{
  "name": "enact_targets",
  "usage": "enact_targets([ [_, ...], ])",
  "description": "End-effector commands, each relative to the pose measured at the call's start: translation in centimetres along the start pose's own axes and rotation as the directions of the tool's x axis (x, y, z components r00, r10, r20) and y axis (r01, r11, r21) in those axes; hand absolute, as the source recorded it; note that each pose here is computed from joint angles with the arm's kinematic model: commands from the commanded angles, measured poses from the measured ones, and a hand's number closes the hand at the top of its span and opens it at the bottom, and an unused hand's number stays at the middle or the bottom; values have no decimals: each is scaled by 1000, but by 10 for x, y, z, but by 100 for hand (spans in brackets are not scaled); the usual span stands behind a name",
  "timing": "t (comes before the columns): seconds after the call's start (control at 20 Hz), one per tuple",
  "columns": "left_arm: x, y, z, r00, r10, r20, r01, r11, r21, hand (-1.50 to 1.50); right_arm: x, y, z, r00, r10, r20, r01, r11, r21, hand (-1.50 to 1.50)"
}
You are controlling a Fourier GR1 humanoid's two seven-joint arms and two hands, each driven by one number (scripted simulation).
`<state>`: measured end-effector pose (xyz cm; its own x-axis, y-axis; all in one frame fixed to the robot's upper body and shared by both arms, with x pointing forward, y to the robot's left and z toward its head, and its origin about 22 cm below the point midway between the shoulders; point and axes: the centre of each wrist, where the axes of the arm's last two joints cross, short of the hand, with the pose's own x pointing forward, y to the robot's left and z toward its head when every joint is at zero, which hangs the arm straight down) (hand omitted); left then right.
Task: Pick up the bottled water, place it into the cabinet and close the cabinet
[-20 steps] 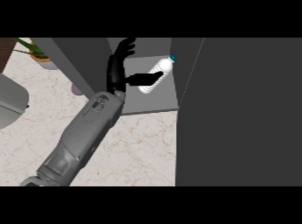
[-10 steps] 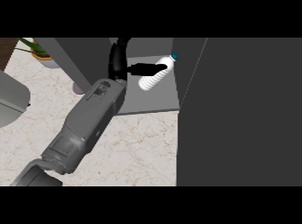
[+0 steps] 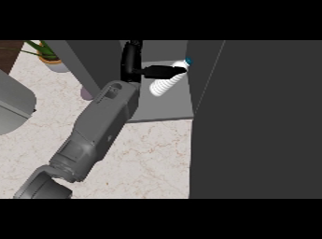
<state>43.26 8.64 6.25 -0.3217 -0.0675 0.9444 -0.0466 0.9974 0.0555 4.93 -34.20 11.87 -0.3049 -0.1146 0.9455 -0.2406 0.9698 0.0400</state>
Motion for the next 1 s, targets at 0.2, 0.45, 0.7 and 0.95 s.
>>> enact_targets([
  [0.2,-6,-8,16,996,78,35,-78,997,-15,-150,24,18,-18,999,2,39,-3,999,33,-150],
  [0.45,-17,-12,49,986,164,-23,-165,985,-45,-150,29,24,-14,999,25,48,-25,1000,12,-150],
  [0.7,-10,-23,74,975,222,-26,-223,971,-80,-150,22,23,-12,999,20,32,-20,1000,2,-150],
  [0.95,-18,-20,126,959,279,-54,-284,951,-122,-150,29,34,-7,999,35,20,-35,999,-33,-150],
])
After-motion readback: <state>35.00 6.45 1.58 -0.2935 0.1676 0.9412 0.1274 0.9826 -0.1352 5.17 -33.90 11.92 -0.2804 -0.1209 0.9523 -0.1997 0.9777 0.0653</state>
